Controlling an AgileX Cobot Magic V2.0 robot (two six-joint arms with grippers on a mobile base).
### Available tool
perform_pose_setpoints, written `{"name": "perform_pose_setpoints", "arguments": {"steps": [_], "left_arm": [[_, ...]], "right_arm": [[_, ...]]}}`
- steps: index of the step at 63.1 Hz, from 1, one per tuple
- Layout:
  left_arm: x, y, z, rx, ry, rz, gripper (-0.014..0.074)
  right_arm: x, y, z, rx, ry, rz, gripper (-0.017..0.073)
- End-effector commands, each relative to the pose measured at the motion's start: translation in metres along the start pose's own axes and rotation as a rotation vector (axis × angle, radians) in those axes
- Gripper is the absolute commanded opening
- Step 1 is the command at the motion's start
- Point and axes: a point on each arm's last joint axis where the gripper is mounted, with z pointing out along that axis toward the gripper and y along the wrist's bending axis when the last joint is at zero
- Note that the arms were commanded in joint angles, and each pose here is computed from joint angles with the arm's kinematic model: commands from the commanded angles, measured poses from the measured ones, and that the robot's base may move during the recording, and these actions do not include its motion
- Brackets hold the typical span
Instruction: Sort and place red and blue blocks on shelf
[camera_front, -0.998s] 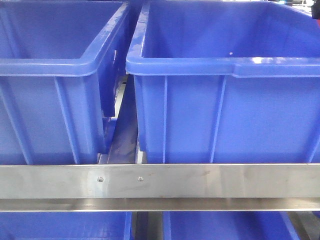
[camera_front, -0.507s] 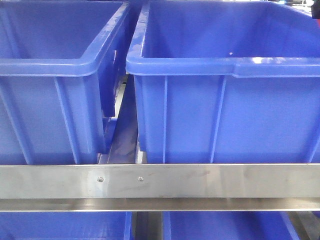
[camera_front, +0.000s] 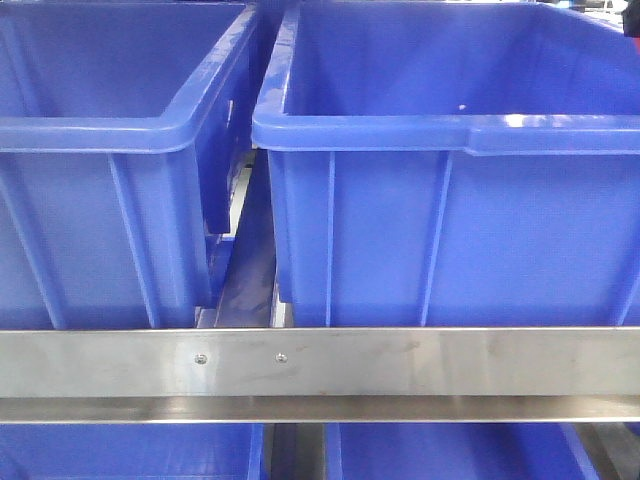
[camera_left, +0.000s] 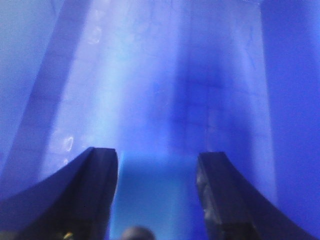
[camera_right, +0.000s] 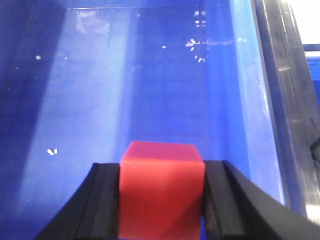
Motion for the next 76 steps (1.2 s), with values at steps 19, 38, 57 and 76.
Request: {"name": "perform_pose_setpoints", "arguments": {"steps": [19, 38, 57, 76], "left_arm": [[-0.0202, -0.0071, -0.0117, 0.041, -0.124, 0.003, 0.043], [-0.0198, -0.0069, -0.0116, 0.039, -0.119, 0.003, 0.043], [-0.0196, -0.0069, -0.0116, 0.039, -0.118, 0.003, 0.043], [-0.0195, -0.0068, -0.0116, 0.038, -0.116, 0.003, 0.043]], "right_arm": [[-0.0233, 0.003, -0.0128, -0.012, -0.149, -0.023, 0.0421], [-0.0231, 0.003, -0.0128, -0.011, -0.146, -0.023, 0.0421], [-0.0228, 0.0026, -0.0127, -0.006, -0.143, -0.041, 0.0578], [-0.0227, 0.0026, -0.0127, -0.006, -0.142, -0.041, 0.0592]]}}
